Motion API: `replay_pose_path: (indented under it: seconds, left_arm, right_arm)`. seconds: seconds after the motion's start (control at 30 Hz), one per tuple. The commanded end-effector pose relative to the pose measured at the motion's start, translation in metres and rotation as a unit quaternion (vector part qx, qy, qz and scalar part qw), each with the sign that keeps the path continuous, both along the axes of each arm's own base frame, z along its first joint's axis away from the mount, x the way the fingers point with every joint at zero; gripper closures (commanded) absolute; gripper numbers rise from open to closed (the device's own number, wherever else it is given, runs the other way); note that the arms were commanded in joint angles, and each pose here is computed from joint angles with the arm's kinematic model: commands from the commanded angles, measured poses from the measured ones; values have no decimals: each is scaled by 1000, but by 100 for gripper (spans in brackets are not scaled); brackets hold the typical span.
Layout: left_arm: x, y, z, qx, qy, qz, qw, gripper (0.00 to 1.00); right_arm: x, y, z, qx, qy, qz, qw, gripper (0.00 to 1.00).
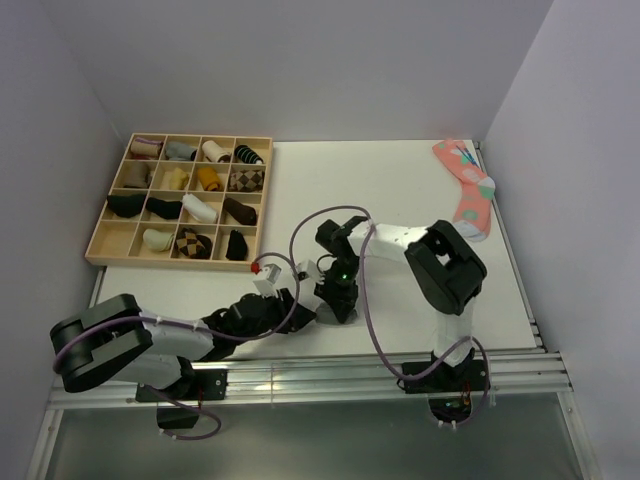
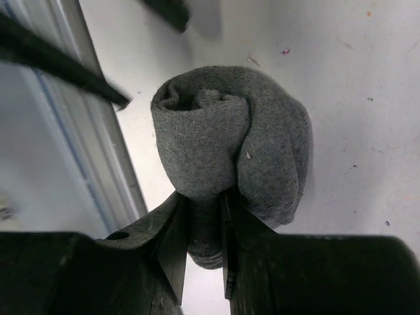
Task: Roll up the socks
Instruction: Roll the sock at the center of the board.
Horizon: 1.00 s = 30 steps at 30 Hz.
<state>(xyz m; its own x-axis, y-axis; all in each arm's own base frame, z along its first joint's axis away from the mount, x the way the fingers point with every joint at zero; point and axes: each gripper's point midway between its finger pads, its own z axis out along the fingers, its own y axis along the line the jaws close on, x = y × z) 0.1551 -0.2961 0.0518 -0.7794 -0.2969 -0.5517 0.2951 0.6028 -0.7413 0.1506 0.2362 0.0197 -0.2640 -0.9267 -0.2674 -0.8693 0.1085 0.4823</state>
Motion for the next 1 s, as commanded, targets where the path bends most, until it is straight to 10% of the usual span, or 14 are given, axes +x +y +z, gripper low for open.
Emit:
replay_pose_path:
  seconds: [0.0,0.97]
  left_arm:
    - [3,-17,19,-9,-50,-9,999,57]
    - [11,-40,8,45,-125,-53,990,54]
  right_arm:
    - [-4,-9,-8,-37,55,-12,998,76]
    - [9,-14,-25,-67,114,-29,991,75]
